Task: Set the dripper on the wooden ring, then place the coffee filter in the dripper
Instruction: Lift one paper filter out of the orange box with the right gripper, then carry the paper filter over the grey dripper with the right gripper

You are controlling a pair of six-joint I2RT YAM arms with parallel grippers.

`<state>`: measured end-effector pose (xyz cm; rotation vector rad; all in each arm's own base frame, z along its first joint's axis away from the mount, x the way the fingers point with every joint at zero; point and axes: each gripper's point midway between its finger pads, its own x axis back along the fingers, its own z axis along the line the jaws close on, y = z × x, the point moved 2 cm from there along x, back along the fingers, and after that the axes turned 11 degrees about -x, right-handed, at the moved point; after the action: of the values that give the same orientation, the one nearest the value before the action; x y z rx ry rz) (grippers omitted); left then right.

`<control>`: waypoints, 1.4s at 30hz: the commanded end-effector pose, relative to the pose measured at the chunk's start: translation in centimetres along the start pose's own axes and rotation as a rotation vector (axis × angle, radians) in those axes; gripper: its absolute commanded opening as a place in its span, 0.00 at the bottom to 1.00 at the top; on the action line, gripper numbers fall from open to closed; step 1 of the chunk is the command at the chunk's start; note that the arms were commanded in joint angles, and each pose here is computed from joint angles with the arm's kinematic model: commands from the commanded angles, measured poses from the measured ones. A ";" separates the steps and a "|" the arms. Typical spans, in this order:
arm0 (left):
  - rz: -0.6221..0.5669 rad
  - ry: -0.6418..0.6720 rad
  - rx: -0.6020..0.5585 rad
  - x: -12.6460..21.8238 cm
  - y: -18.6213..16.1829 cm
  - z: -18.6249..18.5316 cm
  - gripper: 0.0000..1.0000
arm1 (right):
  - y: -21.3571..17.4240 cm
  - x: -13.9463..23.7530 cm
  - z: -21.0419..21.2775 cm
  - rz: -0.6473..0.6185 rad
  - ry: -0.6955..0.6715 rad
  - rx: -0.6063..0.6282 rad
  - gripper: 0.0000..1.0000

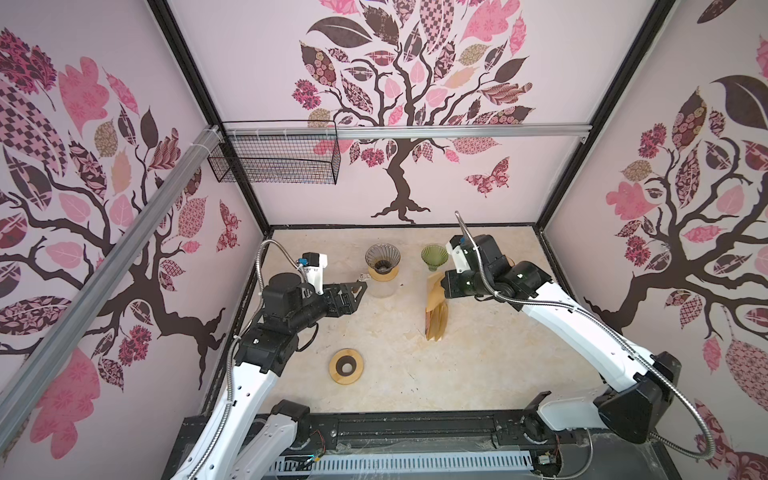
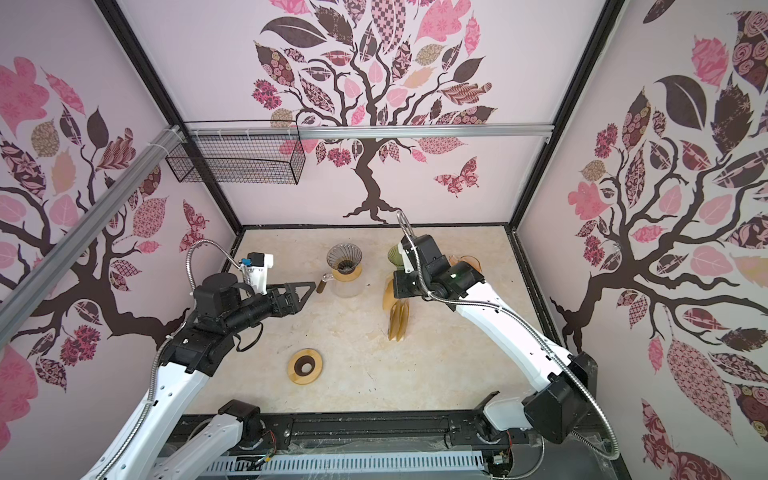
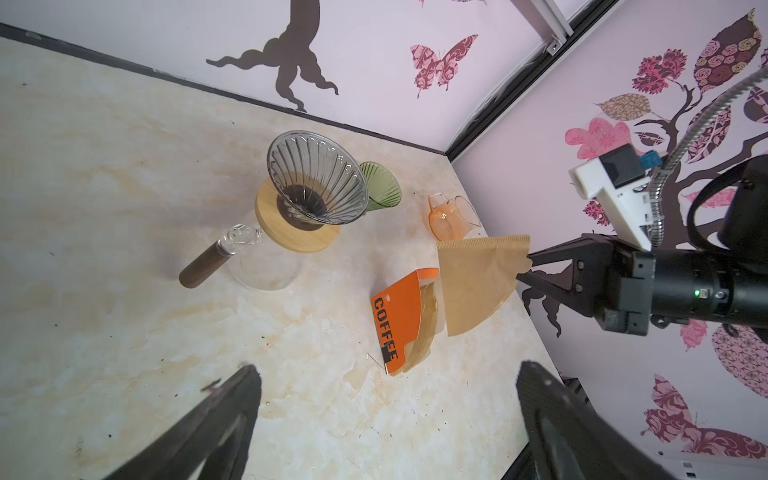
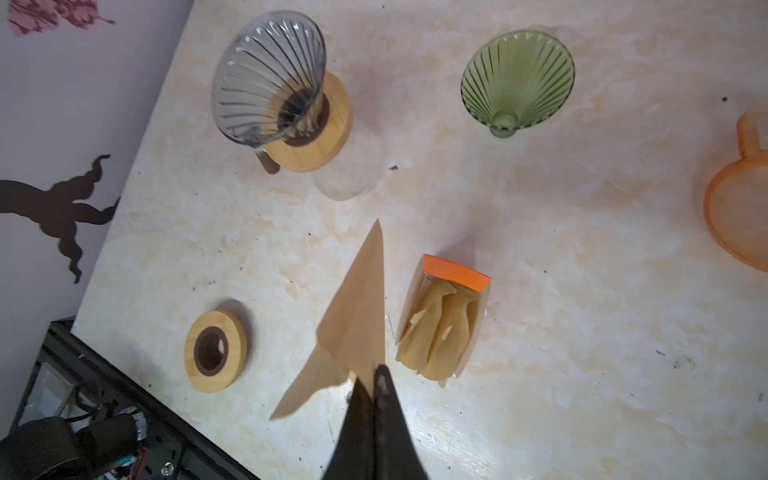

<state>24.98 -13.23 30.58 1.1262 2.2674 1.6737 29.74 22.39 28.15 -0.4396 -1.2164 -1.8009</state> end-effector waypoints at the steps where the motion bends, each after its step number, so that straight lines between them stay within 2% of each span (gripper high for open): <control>1: -0.012 -0.004 -0.034 0.2 -0.1 0.0 0.98 | 2.2 1.1 2.9 -0.037 0.101 0.003 0.00; 8: -0.125 -0.073 -0.089 2.3 1.3 -2.0 0.98 | 4.9 -0.3 6.0 -0.026 0.172 0.005 0.00; 18: -0.128 -0.077 -0.089 2.3 1.3 -2.0 0.98 | 7.2 -4.7 8.1 0.016 0.185 0.006 0.00; 35: -0.129 -0.068 -0.087 2.2 1.3 -1.9 0.98 | 7.7 -11.4 7.1 0.090 0.045 0.032 0.00; 42: -0.128 -0.068 -0.088 2.2 1.3 -1.9 0.98 | 8.3 -12.8 7.0 0.085 -0.002 0.051 0.00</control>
<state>22.93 -13.14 33.56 0.9915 2.1692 1.6313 41.91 33.53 28.05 -0.4201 -1.1733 -1.7269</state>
